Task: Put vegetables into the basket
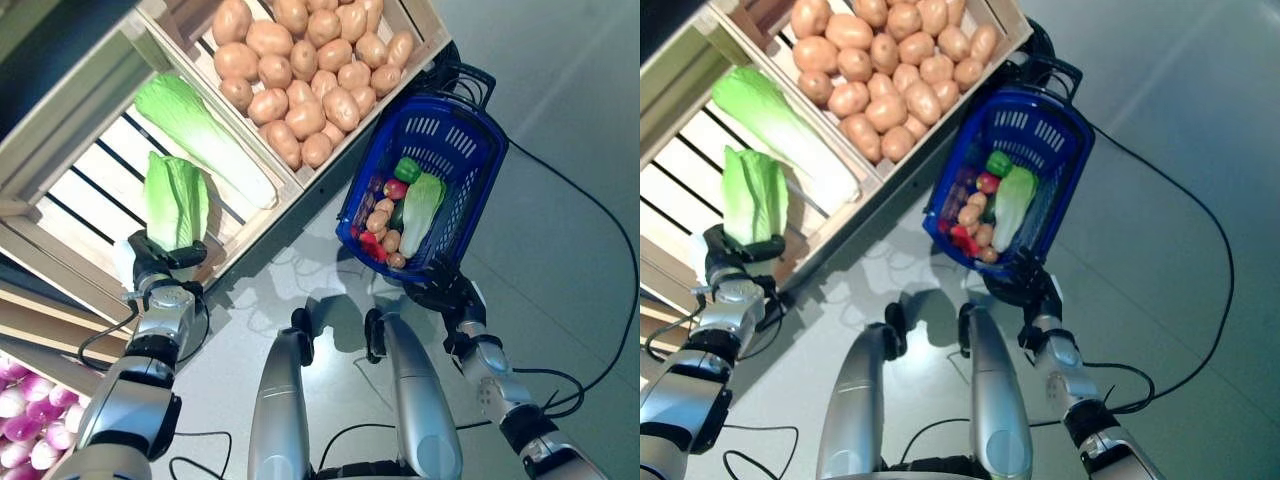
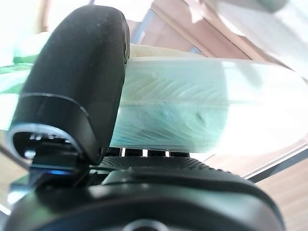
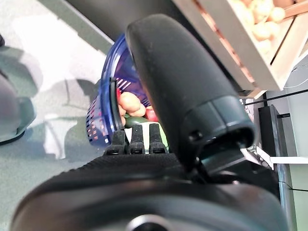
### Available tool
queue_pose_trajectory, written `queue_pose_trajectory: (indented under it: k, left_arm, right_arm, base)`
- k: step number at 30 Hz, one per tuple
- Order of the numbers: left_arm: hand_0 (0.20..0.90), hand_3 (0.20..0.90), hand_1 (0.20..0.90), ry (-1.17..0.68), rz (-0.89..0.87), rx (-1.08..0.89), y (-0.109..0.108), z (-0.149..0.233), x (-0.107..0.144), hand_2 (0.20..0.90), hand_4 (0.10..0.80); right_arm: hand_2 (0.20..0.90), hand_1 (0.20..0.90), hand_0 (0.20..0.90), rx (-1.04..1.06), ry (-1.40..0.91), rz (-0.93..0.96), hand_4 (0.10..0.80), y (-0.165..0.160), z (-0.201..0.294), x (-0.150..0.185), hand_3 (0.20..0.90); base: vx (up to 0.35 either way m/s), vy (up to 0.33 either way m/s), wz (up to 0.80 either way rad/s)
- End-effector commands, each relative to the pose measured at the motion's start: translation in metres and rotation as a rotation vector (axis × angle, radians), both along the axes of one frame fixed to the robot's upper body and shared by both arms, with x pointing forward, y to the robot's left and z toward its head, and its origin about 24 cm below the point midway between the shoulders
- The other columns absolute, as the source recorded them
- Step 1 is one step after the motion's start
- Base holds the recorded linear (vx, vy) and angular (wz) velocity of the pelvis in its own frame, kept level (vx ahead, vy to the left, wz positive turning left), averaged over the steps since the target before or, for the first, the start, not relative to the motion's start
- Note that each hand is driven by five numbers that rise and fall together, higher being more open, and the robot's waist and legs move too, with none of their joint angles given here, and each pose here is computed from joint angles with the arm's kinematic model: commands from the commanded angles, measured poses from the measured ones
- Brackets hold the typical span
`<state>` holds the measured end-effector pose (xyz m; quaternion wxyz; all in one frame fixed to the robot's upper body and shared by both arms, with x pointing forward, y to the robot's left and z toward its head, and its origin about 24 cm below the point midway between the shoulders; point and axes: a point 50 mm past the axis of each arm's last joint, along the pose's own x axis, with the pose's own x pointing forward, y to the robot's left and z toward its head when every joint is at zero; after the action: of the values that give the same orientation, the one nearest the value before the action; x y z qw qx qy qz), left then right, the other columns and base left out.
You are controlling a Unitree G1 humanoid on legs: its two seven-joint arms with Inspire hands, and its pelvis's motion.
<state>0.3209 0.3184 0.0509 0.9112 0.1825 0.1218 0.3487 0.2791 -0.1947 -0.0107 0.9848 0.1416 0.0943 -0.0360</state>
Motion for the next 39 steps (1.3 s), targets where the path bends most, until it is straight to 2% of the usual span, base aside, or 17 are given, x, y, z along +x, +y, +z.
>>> queue_pose_trajectory:
  k: [1,10,15,20,27,31,37,39]
  left_arm:
    - [0.300,0.300,0.300,-0.110,-0.053,0.034,-0.013,-0.008,-0.014,0.300,0.400]
    - [0.300,0.300,0.300,-0.333,-0.137,-0.020,-0.038,-0.009,-0.048,0.300,0.400]
    - [0.300,0.300,0.300,-0.403,-0.248,-0.062,-0.045,0.001,-0.061,0.300,0.400]
    - [0.300,0.300,0.300,-0.473,-0.386,-0.257,-0.056,0.007,-0.059,0.300,0.400]
    - [0.300,0.300,0.300,-0.558,-0.577,-0.502,-0.074,0.021,-0.050,0.300,0.400]
    - [0.300,0.300,0.300,-0.568,-0.655,-0.516,-0.088,0.030,-0.042,0.300,0.400]
    - [0.300,0.300,0.300,-0.570,-0.716,-0.497,-0.097,0.037,-0.037,0.300,0.400]
    - [0.300,0.300,0.300,-0.568,-0.741,-0.441,-0.100,0.039,-0.039,0.300,0.400]
  right_arm:
    - [0.900,0.900,0.900,0.087,-0.167,-0.061,0.800,-0.002,0.020,-0.007,0.900]
    - [0.900,0.900,0.900,0.179,-0.207,-0.095,0.800,0.000,0.014,-0.035,0.900]
    - [0.900,0.900,0.900,0.137,-0.310,0.048,0.800,0.011,0.029,-0.039,0.900]
    - [0.900,0.900,0.900,0.137,-0.402,0.212,0.800,0.023,0.045,-0.034,0.900]
    - [0.900,0.900,0.900,0.108,-0.390,0.364,0.800,0.037,0.050,-0.034,0.900]
    - [0.900,0.900,0.900,0.120,-0.393,0.416,0.800,0.045,0.058,-0.033,0.900]
    - [0.900,0.900,0.900,0.190,-0.419,0.462,0.800,0.049,0.069,-0.031,0.900]
    - [0.900,0.900,0.900,0.231,-0.457,0.493,0.800,0.052,0.079,-0.031,0.900]
  base:
    - [0.135,0.010,0.03]
    - [0.116,-0.028,0.05]
    - [0.093,-0.026,0.10]
    - [0.035,-0.042,0.07]
    - [0.012,-0.068,0.09]
    - [-0.025,-0.114,0.01]
    - [-0.028,-0.085,0.00]
    - [0.007,-0.090,-0.02]
